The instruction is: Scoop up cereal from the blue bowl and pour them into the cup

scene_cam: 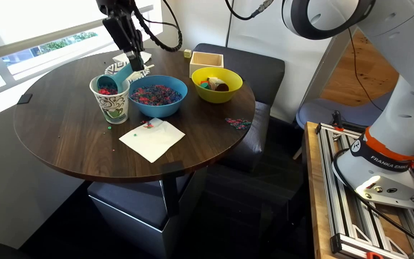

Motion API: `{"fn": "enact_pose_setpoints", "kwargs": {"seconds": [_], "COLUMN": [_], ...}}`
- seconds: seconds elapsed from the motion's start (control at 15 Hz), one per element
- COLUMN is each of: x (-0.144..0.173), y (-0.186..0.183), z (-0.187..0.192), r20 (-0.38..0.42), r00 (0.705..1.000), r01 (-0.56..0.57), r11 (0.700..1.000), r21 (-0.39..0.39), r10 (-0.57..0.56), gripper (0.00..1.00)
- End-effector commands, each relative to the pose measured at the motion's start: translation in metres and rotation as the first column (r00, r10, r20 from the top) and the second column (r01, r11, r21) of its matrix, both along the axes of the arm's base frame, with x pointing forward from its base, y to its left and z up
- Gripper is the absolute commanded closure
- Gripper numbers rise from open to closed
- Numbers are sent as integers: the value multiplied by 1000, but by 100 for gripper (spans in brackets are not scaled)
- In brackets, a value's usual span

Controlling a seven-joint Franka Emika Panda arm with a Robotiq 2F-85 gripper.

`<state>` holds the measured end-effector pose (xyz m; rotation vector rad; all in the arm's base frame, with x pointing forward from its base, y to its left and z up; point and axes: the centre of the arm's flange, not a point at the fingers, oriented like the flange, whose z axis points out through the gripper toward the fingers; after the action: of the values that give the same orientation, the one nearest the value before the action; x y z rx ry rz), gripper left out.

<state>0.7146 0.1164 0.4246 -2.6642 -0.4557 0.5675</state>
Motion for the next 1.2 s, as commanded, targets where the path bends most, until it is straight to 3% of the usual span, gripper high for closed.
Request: {"fn": "enact_pose_setpoints", "kwargs": {"seconds": [0.0,0.6,1.13], "x": [36,39,28], "y": [12,8,36], "z": [13,22,32], "r20": [9,71,108], "r00": [999,994,977], "r01": [-41,-66,-162], "r11": [995,983,966], "r21": [-90,-172,-200], "r10": [42,79,186], "gripper": [98,98,98]}}
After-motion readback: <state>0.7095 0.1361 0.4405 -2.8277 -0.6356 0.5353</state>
